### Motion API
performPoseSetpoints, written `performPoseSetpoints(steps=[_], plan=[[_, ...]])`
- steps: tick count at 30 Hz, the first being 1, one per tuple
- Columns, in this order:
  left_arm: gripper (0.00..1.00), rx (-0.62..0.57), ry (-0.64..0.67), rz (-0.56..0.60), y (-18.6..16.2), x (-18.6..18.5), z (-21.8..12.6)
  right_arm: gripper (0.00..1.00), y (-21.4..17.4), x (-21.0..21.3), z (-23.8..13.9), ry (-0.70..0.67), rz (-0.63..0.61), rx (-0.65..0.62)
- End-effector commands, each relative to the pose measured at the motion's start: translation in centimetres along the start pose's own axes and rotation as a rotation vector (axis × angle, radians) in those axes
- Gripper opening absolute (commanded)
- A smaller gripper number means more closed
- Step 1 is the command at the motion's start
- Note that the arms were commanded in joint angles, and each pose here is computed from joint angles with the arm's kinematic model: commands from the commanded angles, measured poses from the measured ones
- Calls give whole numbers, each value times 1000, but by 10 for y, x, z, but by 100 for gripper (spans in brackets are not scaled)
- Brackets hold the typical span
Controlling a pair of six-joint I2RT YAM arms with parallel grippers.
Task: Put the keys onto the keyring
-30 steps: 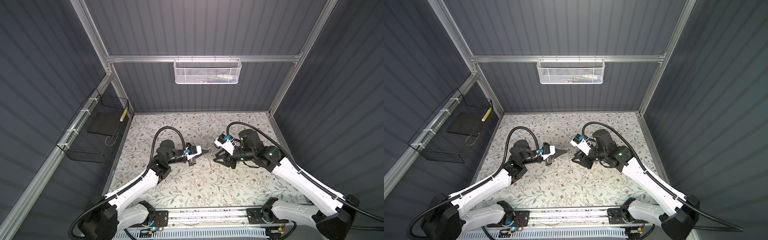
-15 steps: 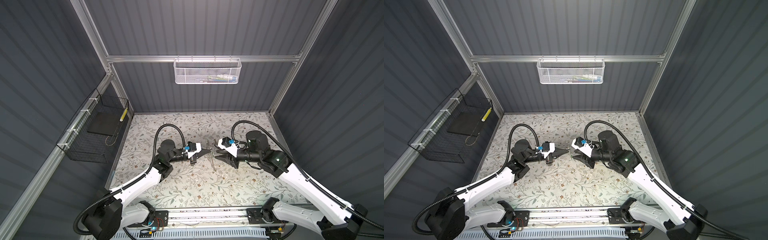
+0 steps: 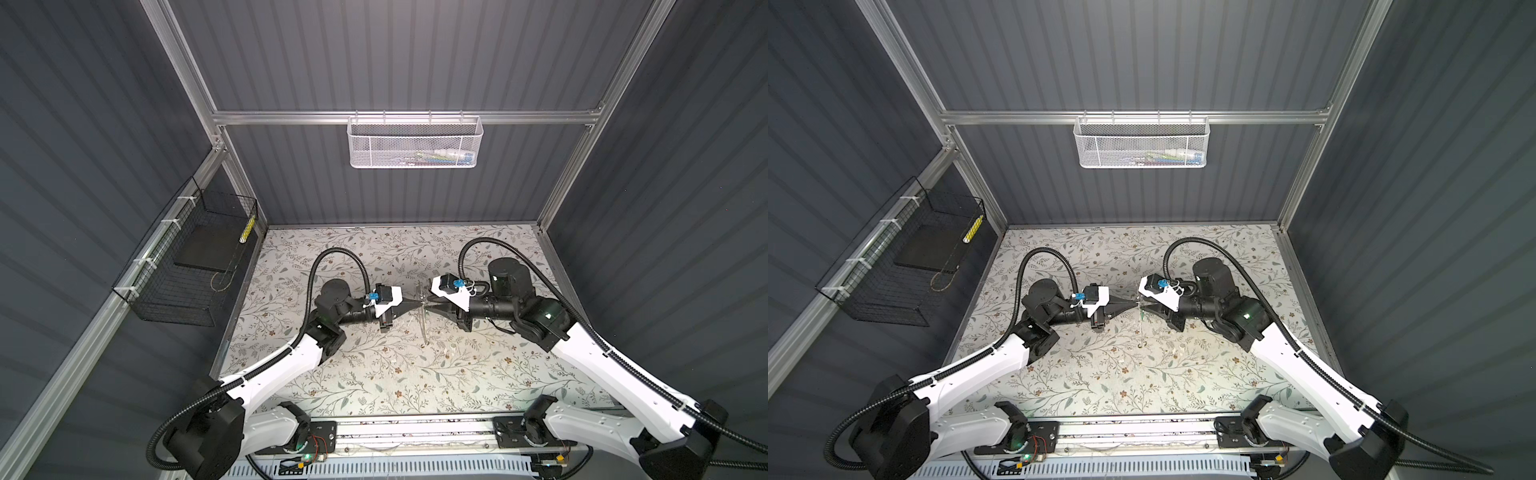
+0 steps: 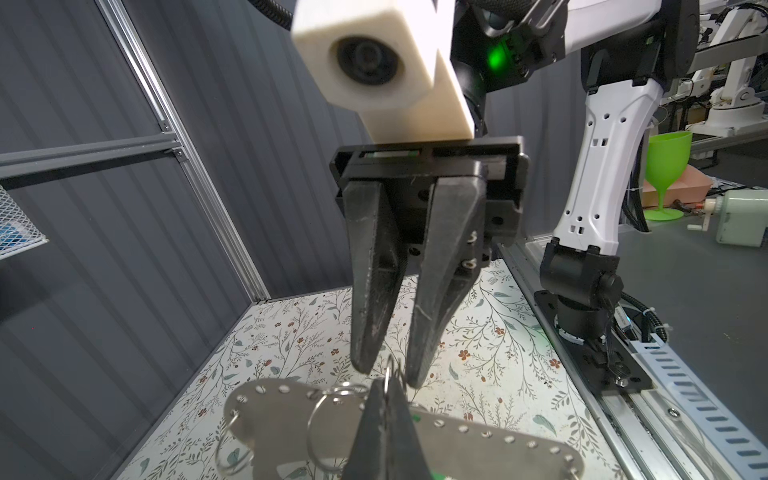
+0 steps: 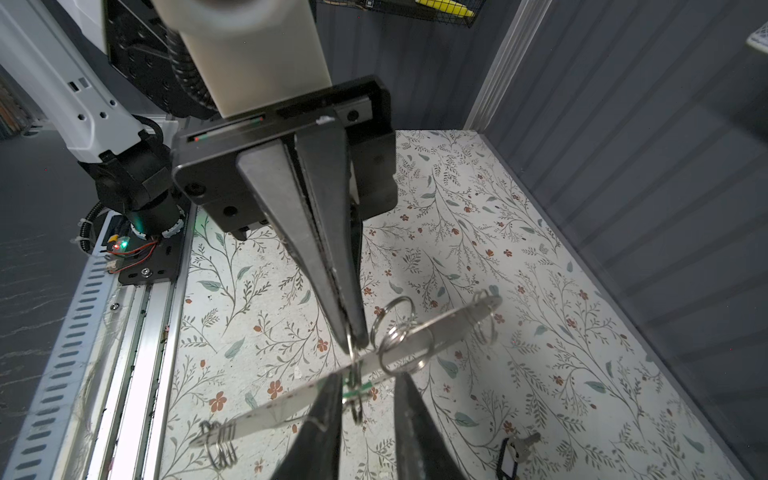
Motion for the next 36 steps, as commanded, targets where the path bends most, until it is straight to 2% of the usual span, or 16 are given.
performPoseSetpoints(steps=[1,12,15,16,18,20,23,30,36], plan=[[0,-32,-12,20,12,2,0,22,10,-1,-1,12,-30,-34],[0,-26,-14,16,12,2,1,0,7,2,0,35,-55,-30],[0,4,-11,15,8,4,2,0,5,3,-1,35,-59,-9],[4,25,-16,23,6,4,2,0,3,4,-3,37,-55,6],[33,105,-23,76,4,5,1,0,1,5,-6,41,-39,41],[42,184,-44,116,4,6,-1,0,-2,8,-9,54,-16,83],[42,256,-65,159,3,7,-3,0,-7,10,-12,69,24,143],[35,292,-115,188,8,2,1,0,-16,10,-7,118,108,253],[33,320,-135,196,8,-2,6,0,-16,8,-6,120,124,271]])
Point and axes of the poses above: each gripper's point midway between its finger pads, its own z axis out along the fingers, its own x axis along the line the jaws close on, y = z × x, the point moved 4 cm from there along -z, back along the fingers, and after that the axes turned 2 degrees about z, right-handed, at the moved point
